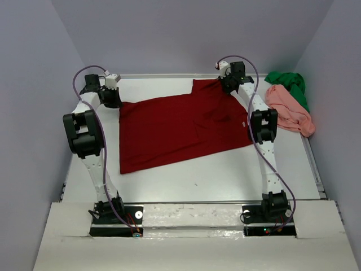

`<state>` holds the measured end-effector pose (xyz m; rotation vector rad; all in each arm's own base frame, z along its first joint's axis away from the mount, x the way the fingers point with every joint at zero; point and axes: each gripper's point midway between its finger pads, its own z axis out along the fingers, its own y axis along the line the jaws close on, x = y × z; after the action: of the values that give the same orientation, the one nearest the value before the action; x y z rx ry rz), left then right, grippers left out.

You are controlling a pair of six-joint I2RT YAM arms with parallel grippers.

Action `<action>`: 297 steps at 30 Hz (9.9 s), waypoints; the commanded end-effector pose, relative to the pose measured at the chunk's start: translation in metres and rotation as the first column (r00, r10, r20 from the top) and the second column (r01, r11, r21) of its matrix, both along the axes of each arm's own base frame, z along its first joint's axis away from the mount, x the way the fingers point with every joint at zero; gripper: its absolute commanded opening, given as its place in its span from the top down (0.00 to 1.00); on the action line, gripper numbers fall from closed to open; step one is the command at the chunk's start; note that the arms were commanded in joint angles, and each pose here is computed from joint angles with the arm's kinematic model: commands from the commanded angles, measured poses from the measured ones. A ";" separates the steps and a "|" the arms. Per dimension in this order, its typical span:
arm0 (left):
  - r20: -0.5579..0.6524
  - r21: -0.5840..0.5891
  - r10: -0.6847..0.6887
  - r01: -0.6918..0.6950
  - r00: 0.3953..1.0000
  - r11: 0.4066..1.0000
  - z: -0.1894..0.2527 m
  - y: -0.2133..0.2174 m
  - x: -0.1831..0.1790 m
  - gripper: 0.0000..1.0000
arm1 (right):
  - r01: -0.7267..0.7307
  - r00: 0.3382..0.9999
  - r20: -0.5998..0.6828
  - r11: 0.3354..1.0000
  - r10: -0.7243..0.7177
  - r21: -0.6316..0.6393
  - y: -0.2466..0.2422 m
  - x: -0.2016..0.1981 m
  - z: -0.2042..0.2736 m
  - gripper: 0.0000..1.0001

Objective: Fold and stack the t-shirts
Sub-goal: Grap the side of the flattened tshirt furthest away from the robot with both arms, then fold the other side of the tshirt into a rectangle

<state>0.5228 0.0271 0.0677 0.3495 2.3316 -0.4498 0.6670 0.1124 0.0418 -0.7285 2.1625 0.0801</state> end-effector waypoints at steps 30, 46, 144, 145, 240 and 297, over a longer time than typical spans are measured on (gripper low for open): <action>0.162 0.068 -0.139 0.130 0.977 0.989 0.083 -0.015 -0.036 1.00 | 0.003 0.987 0.159 0.992 0.018 -0.130 -0.019 -0.024 0.115 1.00; 0.139 0.045 -0.193 0.188 0.971 0.981 0.081 -0.027 -0.061 1.00 | 0.022 0.995 0.104 0.989 -0.007 -0.143 -0.027 -0.051 0.109 1.00; 0.015 0.165 -0.388 0.380 0.922 0.910 0.066 -0.022 -0.151 1.00 | -0.019 1.000 -0.029 0.955 0.011 -0.294 -0.037 -0.111 0.082 1.00; 0.014 0.166 -0.387 0.380 0.922 0.910 0.065 -0.021 -0.152 1.00 | -0.021 0.999 -0.032 0.955 0.012 -0.296 -0.037 -0.112 0.081 1.00; 0.204 0.412 -0.118 0.024 0.972 0.911 0.085 -0.002 -0.149 0.01 | -0.113 0.973 -0.219 0.972 0.067 -0.205 -0.021 -0.167 0.111 0.04; 0.113 0.415 -0.035 -0.015 0.993 0.910 0.041 0.010 -0.146 0.01 | -0.324 0.939 -0.130 0.946 0.319 -0.014 0.058 -0.069 -0.005 0.33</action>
<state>0.3761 0.0372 0.1100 0.5579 2.3041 0.0647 0.6039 0.1657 0.0386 -1.0793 2.1549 0.2628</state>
